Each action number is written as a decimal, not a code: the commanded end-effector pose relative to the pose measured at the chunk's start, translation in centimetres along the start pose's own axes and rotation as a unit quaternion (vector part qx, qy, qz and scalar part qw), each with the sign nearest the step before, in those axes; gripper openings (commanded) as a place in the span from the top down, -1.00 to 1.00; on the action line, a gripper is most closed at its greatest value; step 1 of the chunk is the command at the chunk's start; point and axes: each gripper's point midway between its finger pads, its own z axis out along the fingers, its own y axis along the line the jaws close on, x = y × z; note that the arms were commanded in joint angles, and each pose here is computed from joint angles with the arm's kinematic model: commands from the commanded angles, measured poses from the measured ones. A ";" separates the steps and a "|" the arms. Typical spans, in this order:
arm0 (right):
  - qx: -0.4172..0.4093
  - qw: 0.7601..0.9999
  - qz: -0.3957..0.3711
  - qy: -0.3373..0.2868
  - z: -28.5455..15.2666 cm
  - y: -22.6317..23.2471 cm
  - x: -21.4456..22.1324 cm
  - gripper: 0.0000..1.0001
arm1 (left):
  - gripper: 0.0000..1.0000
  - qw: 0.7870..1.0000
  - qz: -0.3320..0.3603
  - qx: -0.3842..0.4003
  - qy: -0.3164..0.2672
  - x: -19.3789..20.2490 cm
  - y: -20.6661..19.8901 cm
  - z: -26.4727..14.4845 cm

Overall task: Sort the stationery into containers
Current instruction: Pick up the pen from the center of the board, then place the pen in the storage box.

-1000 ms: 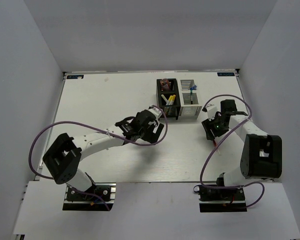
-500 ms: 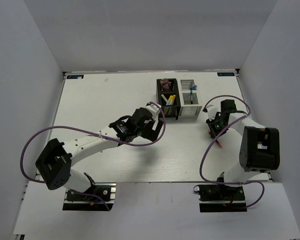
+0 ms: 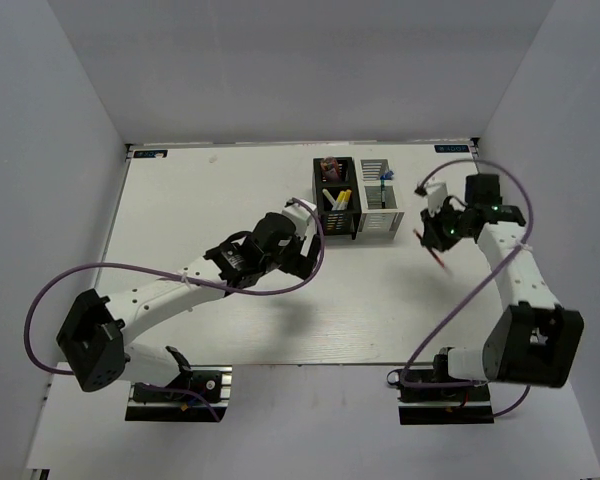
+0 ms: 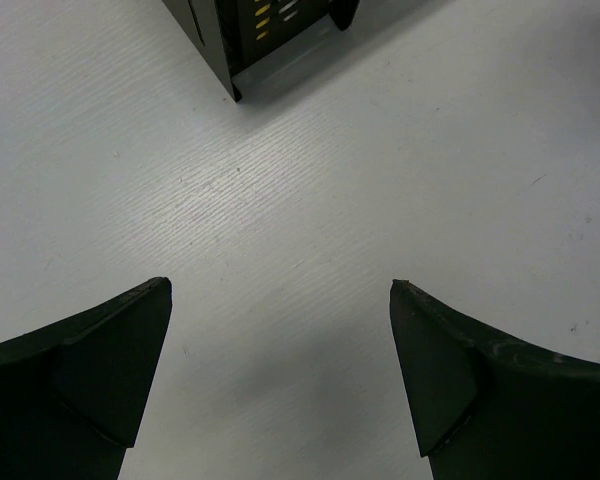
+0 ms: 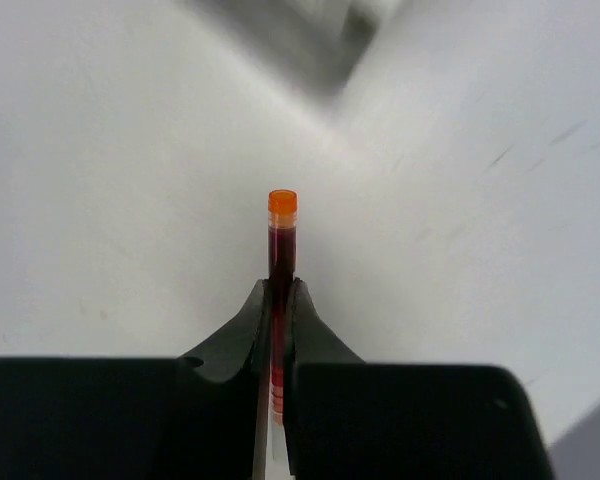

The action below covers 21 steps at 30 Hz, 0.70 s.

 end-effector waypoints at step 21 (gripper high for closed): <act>-0.191 0.894 -0.148 -0.378 -6.3 1.1 -26.0 1.00 | -0.99 1.000 0.008 -0.021 -0.013 -0.1 0.8 -0.2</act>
